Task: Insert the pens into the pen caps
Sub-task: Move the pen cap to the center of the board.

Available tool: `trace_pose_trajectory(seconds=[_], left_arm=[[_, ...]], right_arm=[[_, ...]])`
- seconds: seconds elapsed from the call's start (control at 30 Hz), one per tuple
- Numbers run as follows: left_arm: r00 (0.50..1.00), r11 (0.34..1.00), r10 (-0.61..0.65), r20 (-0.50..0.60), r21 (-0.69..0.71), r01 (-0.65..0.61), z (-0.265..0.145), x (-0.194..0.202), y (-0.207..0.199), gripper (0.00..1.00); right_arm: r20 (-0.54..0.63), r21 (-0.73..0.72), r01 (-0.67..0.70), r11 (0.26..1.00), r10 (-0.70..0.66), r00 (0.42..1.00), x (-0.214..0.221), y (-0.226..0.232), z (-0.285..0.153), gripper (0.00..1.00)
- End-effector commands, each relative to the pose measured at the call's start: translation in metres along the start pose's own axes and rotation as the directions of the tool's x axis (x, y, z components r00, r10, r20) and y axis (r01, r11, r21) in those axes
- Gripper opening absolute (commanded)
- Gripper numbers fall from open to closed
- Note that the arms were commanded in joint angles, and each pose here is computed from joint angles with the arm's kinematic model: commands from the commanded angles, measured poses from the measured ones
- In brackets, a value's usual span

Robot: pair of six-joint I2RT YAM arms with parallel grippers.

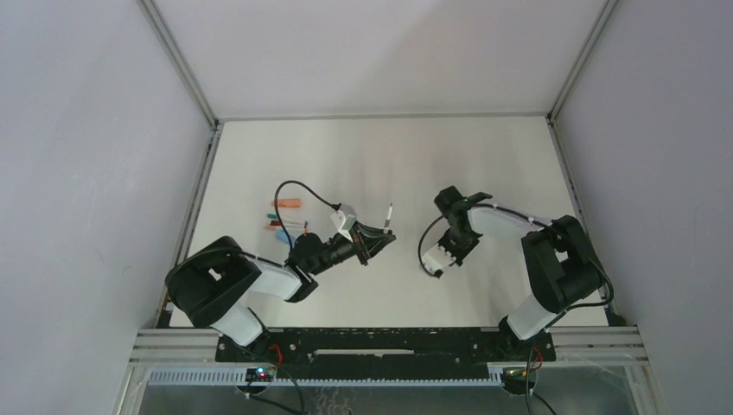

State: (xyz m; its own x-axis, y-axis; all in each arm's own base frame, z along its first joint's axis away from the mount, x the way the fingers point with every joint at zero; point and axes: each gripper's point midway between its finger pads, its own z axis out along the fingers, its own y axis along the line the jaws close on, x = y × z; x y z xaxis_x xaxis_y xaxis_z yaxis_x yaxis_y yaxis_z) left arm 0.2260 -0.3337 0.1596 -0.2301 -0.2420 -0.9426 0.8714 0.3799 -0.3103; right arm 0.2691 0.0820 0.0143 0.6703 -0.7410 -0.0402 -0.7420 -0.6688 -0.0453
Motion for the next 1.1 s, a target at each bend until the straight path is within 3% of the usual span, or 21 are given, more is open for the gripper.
trace_pose_trajectory(seconds=[0.0,0.17,0.4,0.6,0.77,0.9,1.0,1.03,1.07], left_arm=[[0.995,0.997,0.048,0.083,-0.070,-0.043,-0.014,-0.021,0.010,0.01],[0.992,0.986,0.063,0.109,-0.161,-0.045,-0.029,-0.025,0.023,0.01],[0.988,0.969,0.080,0.133,-0.245,-0.046,-0.042,-0.029,0.036,0.01],[0.989,0.969,0.076,0.128,-0.242,-0.044,-0.041,-0.027,0.037,0.01],[0.988,0.968,0.080,0.132,-0.245,-0.045,-0.043,-0.028,0.037,0.01],[0.987,0.969,0.080,0.138,-0.244,-0.044,-0.044,-0.030,0.036,0.01],[0.986,0.966,0.081,0.143,-0.253,-0.043,-0.047,-0.031,0.037,0.01],[0.986,0.965,0.082,0.145,-0.259,-0.042,-0.048,-0.031,0.038,0.02],[0.986,0.964,0.083,0.148,-0.262,-0.041,-0.049,-0.032,0.038,0.02]], right_arm=[[0.005,-0.005,0.090,0.996,-0.090,0.996,-0.035,-0.003,0.005,0.09],[-0.154,-0.002,0.212,0.977,-0.210,0.965,-0.022,-0.025,0.011,0.11],[-0.347,0.042,0.399,0.916,-0.361,0.865,-0.007,-0.070,0.002,0.14],[-0.365,0.118,0.371,0.921,-0.308,0.879,-0.011,-0.086,-0.006,0.40],[-0.332,0.270,0.228,0.936,-0.132,0.934,-0.008,-0.084,-0.040,0.48],[-0.243,0.434,0.046,0.900,0.068,0.968,-0.013,-0.078,-0.076,0.53],[-0.067,0.590,-0.237,0.772,0.339,0.938,-0.018,-0.080,-0.102,0.60],[0.028,0.617,-0.352,0.704,0.427,0.904,-0.021,-0.081,-0.111,0.65],[0.170,0.618,-0.505,0.603,0.525,0.834,-0.026,-0.084,-0.121,0.74]])
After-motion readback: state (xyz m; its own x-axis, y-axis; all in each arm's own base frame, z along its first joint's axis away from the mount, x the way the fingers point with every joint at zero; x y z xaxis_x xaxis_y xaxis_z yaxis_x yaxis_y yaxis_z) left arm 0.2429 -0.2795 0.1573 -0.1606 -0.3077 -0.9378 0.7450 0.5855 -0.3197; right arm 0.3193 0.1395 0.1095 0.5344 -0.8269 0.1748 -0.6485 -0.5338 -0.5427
